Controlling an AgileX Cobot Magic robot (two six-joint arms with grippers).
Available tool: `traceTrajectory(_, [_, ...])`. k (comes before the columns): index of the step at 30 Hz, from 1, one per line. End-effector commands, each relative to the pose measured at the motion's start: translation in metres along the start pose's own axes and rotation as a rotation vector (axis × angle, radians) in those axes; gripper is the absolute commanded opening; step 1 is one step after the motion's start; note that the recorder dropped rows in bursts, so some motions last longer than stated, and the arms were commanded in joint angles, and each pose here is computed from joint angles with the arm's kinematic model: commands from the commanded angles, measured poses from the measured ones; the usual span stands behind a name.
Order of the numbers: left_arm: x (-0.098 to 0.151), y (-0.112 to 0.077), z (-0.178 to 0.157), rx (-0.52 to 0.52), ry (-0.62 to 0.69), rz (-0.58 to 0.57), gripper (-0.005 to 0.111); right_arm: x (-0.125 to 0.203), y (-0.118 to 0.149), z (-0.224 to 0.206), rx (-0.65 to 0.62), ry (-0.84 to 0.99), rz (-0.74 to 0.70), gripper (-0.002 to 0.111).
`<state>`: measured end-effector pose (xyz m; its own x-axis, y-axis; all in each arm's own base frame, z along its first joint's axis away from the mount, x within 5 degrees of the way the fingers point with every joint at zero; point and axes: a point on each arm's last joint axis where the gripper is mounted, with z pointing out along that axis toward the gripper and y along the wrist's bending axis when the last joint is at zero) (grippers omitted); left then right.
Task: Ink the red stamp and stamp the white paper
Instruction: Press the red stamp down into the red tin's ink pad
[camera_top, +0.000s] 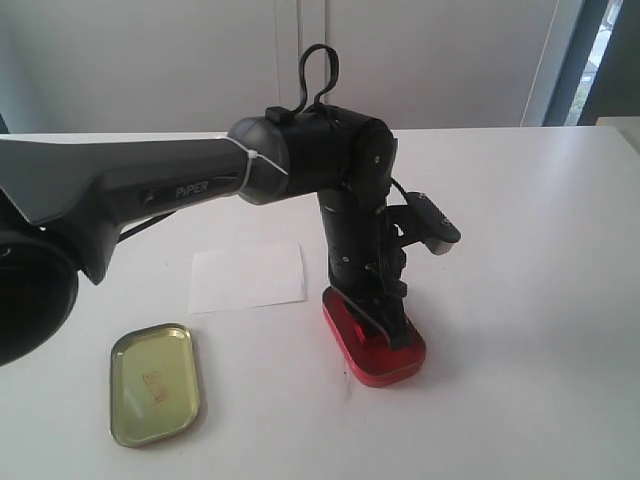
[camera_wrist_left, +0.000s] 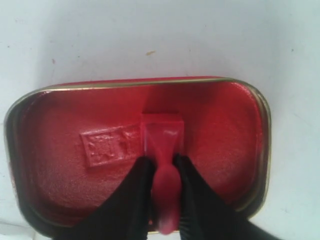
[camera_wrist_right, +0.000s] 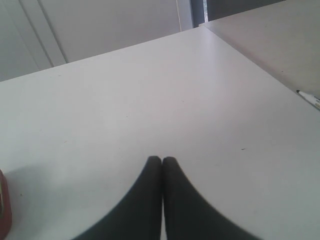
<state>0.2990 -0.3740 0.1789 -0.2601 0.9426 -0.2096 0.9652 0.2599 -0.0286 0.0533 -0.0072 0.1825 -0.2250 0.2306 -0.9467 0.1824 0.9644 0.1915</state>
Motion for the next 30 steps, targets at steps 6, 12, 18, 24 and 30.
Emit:
traceTrajectory(6, [0.008,-0.006,0.045,0.05,0.114,-0.006,0.0,0.0,0.0,0.0,0.003,-0.007,0.001,0.0])
traceTrajectory(12, [0.01,-0.007,0.05,0.06,0.135,-0.007,0.0,0.0,0.0,0.0,0.003,-0.007,0.001,0.0])
traceTrajectory(18, [0.012,-0.004,0.046,0.04,0.177,0.013,0.0,0.0,0.0,0.0,0.003,-0.007,0.001,0.0])
traceTrajectory(24, [0.004,0.0,0.021,-0.003,0.173,0.036,0.0,0.0,0.0,0.0,0.003,-0.007,0.001,0.0])
traceTrajectory(30, [-0.005,0.002,-0.001,-0.019,0.144,0.041,0.0,0.0,0.0,0.0,0.003,-0.007,0.001,0.0])
